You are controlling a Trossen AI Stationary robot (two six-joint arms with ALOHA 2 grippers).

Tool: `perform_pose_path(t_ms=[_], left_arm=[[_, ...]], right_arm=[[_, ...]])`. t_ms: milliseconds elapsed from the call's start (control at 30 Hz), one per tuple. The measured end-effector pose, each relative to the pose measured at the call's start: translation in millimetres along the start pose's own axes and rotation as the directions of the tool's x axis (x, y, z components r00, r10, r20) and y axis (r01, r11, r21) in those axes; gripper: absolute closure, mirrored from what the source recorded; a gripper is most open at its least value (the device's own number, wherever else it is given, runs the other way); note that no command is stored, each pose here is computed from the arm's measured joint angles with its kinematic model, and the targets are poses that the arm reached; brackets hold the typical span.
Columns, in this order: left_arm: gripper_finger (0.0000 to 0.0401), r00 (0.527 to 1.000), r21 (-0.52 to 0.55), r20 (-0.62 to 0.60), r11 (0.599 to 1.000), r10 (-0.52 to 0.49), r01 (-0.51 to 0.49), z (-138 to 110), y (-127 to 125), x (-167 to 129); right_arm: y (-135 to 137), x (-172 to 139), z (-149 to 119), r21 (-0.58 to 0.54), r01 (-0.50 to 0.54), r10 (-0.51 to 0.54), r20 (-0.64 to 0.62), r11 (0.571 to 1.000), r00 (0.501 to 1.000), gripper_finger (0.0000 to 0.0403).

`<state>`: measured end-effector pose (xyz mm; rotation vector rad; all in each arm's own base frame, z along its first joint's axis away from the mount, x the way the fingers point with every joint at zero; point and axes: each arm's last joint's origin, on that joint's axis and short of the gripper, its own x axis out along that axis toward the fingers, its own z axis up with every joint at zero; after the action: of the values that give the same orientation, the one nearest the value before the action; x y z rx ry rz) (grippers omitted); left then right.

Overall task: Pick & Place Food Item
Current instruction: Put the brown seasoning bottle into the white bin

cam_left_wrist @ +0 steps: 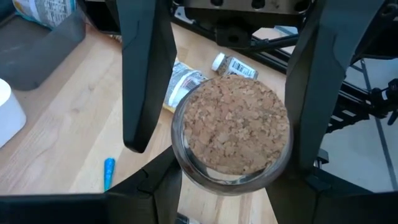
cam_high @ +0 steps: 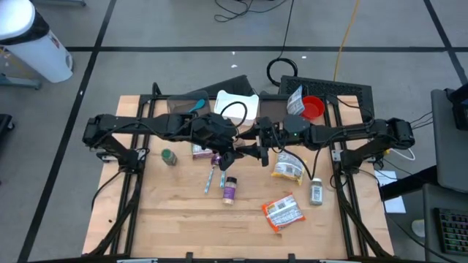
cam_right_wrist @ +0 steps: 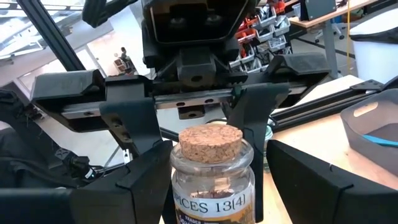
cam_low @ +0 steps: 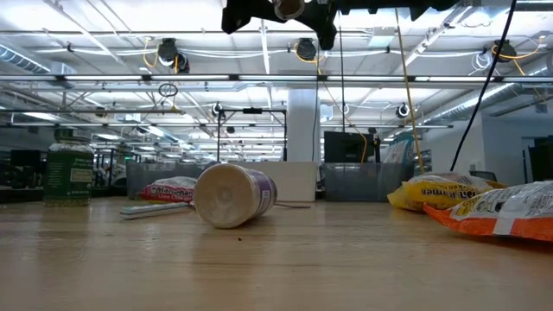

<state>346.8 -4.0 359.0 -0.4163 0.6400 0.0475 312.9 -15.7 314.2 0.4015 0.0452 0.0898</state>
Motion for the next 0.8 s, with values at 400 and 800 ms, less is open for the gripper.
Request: perform_pose_path(t_ms=[400,800], left_arm=[[0.0205,1.000,0.007,0.004,1.000,0.002,-0.002,1.0,1.6,-0.1],[0.0205,1.000,0.004,0.003,1.000,-0.001,0.001,0.9,1.3,-0.1]], right_arm=[[0.1,0.0,-0.1,-0.011,-0.004,0.004,-0.002,1.000,1.000,0.0202],[0.4,-0.1,-0.4,-0.022,-0.022,0.022,-0.013,1.000,1.000,0.0231]])
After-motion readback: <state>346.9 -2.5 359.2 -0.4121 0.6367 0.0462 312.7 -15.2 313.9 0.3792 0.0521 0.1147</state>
